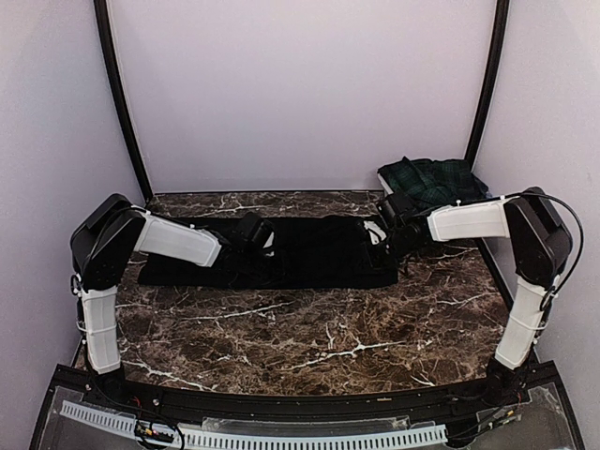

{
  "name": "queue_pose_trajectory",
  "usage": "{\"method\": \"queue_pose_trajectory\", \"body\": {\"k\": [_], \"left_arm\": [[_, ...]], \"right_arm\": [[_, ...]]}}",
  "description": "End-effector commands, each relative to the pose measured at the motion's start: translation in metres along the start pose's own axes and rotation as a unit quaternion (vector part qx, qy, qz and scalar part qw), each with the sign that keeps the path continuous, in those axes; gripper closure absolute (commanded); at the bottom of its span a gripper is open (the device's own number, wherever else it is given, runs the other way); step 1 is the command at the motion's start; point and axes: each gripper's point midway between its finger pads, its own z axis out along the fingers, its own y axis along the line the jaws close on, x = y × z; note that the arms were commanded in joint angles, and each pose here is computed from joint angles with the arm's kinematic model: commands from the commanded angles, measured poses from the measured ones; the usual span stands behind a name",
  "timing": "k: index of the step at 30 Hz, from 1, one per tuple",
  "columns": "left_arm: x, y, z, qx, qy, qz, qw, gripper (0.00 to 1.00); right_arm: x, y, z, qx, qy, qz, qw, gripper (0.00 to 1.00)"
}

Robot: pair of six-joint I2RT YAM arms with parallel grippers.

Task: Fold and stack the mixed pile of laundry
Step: Smooth out the rectangle-folded T-shirt at the center of the board.

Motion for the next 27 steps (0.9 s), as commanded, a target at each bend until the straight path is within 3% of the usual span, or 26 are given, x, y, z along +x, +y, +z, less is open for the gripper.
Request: {"method": "queue_pose_trajectory", "body": {"k": [1, 15, 22, 27], "left_arm": [[-0.002, -0.002, 0.0, -0.008, -0.001, -0.001, 1.0, 0.78], [-0.005, -0.013, 0.01, 0.015, 0.003, 0.009, 1.0, 0.78], [-0.005, -0.013, 0.013, 0.017, 0.004, 0.002, 1.0, 0.87], [-0.007, -0.022, 0.01, 0.034, 0.004, 0.001, 0.999, 0.99]], "right_arm": [[-0.017, 0.003, -0.013, 0.0, -0.029, -0.013, 0.999, 1.0], [-0.019, 0.003, -0.011, -0.001, -0.028, -0.012, 1.0, 1.0], [-0.02, 0.004, -0.011, -0.001, -0.03, -0.014, 0.999, 1.0], [-0.022, 0.003, -0.014, 0.002, -0.034, -0.015, 0.999, 1.0]]}}
